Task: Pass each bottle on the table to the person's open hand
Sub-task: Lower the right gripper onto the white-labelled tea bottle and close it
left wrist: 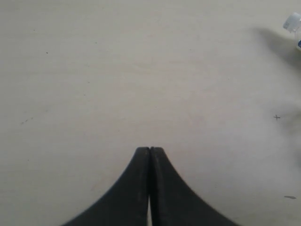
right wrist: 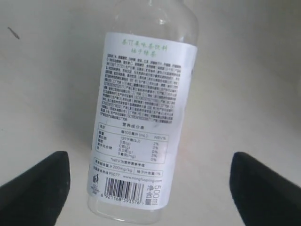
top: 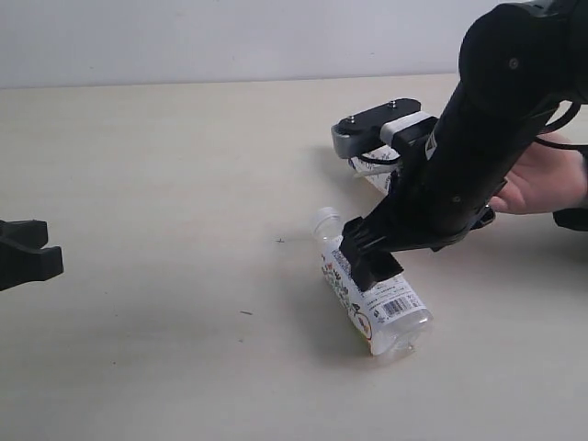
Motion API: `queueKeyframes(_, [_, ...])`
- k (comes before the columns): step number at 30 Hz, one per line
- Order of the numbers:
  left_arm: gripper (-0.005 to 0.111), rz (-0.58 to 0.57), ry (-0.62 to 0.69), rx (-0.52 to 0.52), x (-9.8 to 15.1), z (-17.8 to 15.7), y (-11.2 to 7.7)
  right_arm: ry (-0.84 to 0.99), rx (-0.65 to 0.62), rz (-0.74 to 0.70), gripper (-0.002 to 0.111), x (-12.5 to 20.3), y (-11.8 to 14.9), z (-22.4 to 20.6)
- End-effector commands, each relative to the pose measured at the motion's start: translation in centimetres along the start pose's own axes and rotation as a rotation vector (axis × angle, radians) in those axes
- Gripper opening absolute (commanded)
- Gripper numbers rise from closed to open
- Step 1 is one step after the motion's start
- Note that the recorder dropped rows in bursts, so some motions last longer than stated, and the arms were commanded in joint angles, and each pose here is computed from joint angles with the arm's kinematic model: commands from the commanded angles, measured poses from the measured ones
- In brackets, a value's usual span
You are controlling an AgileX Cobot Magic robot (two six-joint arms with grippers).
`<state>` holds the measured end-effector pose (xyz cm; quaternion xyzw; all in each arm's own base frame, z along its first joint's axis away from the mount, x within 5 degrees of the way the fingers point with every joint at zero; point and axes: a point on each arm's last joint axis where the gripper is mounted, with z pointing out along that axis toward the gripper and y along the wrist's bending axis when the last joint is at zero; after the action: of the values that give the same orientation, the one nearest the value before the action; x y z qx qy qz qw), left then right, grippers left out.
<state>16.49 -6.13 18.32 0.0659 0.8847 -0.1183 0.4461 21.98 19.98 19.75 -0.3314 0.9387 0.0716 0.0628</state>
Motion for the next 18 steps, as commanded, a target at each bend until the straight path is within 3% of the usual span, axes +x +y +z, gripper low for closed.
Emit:
queueKeyframes(1, [0.000,-0.007,-0.005,-0.004,0.0,-0.1,0.1,-0.002,-0.006,-0.009,0.088,-0.3,0.2,0.3])
queueKeyframes(18, [0.000,-0.007,-0.005,-0.004,0.0,-0.1,0.1,0.060,0.001,0.042,0.088,-3.1,0.4,3.6])
